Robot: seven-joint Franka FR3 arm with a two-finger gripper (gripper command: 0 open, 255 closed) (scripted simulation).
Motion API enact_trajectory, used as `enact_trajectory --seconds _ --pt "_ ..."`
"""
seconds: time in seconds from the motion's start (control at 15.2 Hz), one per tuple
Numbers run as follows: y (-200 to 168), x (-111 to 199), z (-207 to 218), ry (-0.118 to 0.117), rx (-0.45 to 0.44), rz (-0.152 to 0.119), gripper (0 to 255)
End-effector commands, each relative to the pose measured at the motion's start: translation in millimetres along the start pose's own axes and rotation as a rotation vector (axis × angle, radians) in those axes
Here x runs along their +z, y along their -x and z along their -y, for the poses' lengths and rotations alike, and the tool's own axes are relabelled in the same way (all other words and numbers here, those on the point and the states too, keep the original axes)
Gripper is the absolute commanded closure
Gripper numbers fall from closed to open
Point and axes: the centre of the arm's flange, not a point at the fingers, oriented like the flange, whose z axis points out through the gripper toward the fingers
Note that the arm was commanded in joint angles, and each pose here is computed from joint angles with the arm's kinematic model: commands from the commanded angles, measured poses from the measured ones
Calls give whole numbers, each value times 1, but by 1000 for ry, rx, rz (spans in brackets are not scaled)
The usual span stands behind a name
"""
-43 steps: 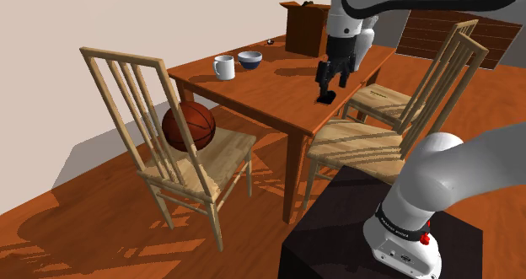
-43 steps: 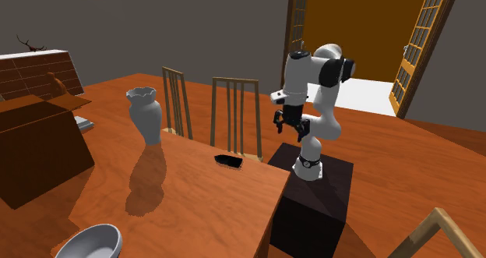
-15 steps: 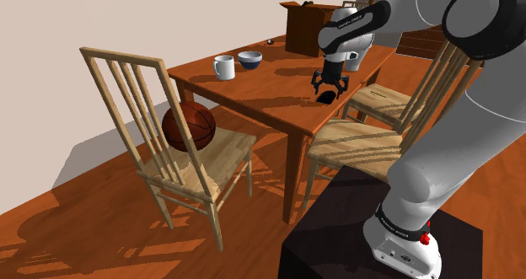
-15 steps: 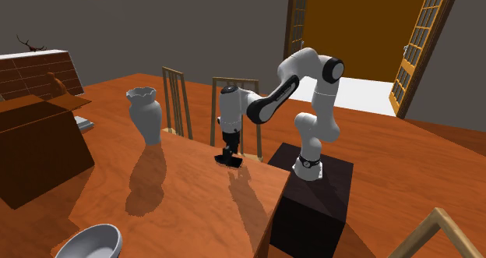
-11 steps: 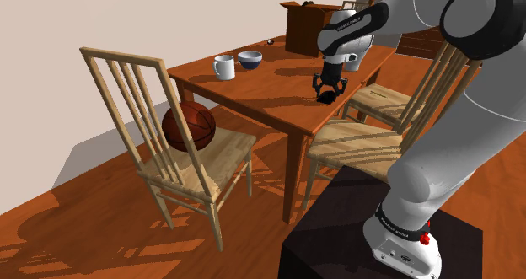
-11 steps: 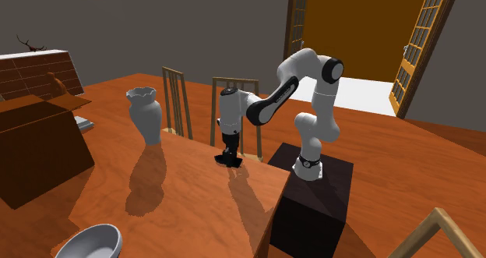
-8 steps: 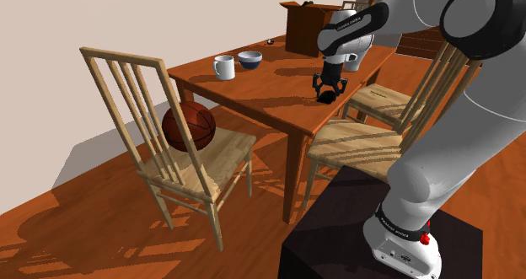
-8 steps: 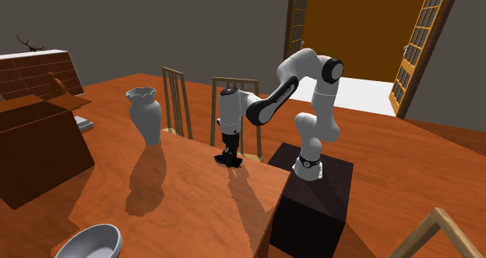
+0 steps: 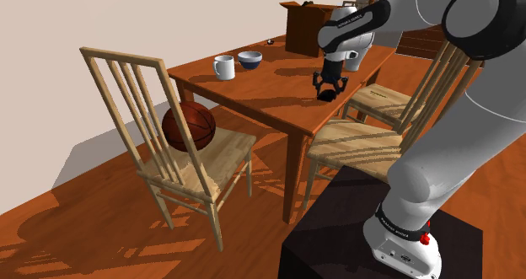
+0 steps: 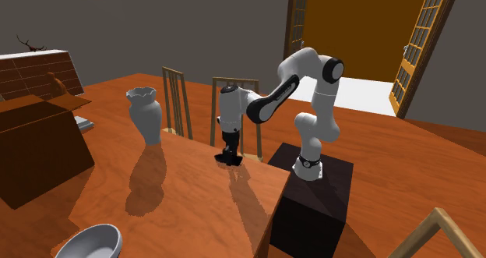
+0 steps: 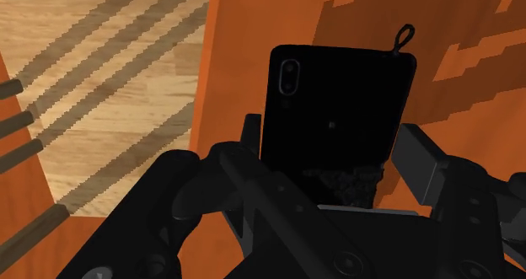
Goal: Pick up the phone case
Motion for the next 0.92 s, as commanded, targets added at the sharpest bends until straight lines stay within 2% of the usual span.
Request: enact_trajectory --seconds 0.0,0.73,0.86 --pt "-1 -10 -1 0 0 0 255" --pt "-1 -68 -1 0 0 0 255" --pt "-1 -69 -1 0 0 0 255"
